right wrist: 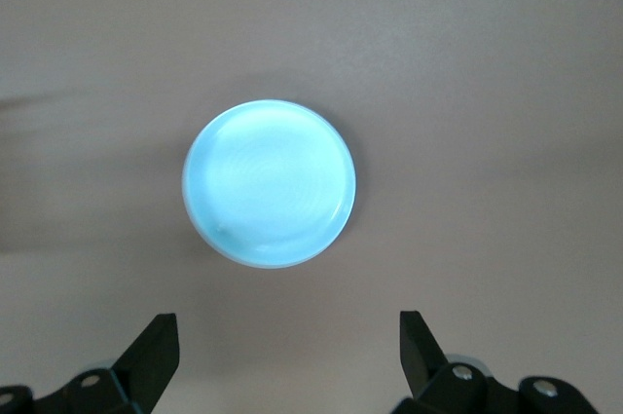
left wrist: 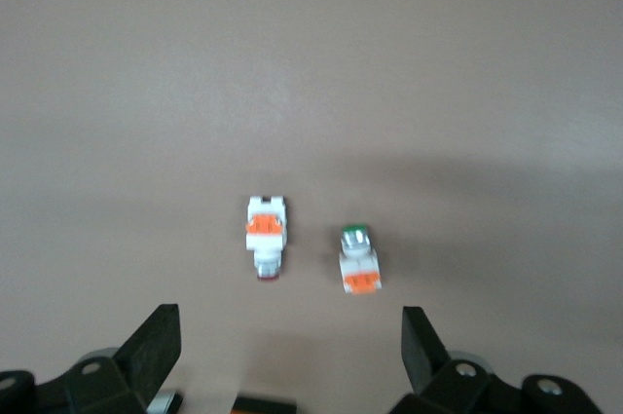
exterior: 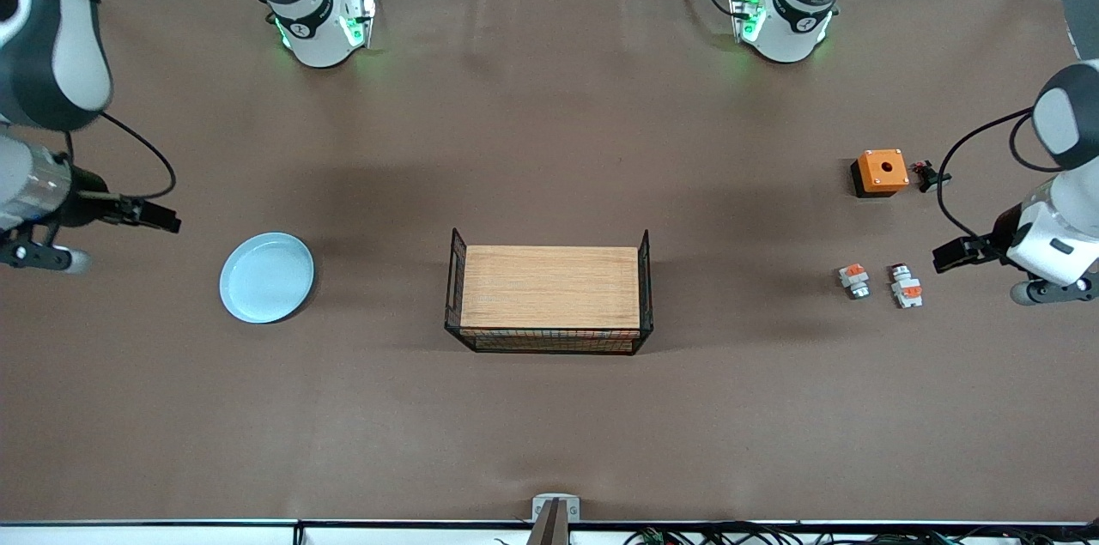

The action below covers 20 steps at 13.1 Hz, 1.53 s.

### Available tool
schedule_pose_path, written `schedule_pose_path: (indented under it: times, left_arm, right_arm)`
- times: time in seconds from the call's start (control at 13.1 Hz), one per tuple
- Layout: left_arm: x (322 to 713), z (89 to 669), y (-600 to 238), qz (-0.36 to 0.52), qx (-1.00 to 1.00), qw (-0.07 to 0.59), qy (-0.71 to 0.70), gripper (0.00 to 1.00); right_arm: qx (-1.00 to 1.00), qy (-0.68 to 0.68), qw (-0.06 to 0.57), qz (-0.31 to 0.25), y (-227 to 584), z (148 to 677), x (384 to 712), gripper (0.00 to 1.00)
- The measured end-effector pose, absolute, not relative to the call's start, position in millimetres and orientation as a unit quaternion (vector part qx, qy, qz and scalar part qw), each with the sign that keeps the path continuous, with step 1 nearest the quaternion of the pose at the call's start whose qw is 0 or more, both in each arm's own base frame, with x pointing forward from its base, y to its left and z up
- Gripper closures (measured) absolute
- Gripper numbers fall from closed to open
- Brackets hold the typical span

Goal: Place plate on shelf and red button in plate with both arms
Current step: 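Reach the right gripper to the plate while the left gripper reaches the button, then grasp the plate rim with the right gripper while the left gripper grasps the button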

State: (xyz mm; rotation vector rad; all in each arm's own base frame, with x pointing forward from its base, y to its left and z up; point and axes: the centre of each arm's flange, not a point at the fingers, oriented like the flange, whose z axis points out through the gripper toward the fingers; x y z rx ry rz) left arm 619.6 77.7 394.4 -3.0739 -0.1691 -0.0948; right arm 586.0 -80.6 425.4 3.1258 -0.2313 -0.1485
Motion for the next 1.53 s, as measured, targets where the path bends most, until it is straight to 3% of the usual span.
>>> schedule_pose_path:
  times: [0.46,0.77,0.92,0.99,1.07,1.15,1.3,1.38,1.45,1.53]
  left_arm:
    - [620,262,132,-0.044,-0.995,0.007,-0.092,0.03]
    - [616,211,142,-0.031,-0.994,-0.003,-0.101,0.11]
    - [615,205,140,-0.026,-0.995,-0.006,-0.1,0.14]
    - [615,201,139,-0.023,-0.995,-0.007,-0.1,0.15]
    - [614,198,138,-0.02,-0.995,-0.007,-0.1,0.15]
    - [613,194,138,-0.017,-0.995,-0.008,-0.1,0.24]
    - [612,190,138,-0.014,-0.995,-0.009,-0.1,0.46]
    - [612,190,138,-0.013,-0.995,-0.009,-0.1,0.59]
    - [612,190,138,-0.013,-0.995,-0.009,-0.1,0.59]
    - [612,190,138,-0.013,-0.995,-0.009,-0.1,0.59]
  right_arm:
    - [0.998,-0.055,0.012,-0.033,-125,260,604,0.0]
    - [0.998,-0.05,0.013,-0.047,-120,212,604,0.04]
    - [0.997,-0.049,0.012,-0.059,-120,197,601,0.22]
    - [0.997,-0.047,0.011,-0.063,-120,193,600,0.22]
    - [0.997,-0.039,0.011,-0.065,-121,190,599,0.29]
    - [0.997,-0.028,0.01,-0.068,-121,186,599,0.41]
    - [0.997,-0.019,0.009,-0.073,-123,180,597,0.46]
    - [0.997,-0.018,0.009,-0.075,-124,177,597,0.56]
    - [0.997,-0.017,0.009,-0.076,-124,176,597,0.56]
    - [0.997,-0.017,0.009,-0.074,-123,177,598,0.63]
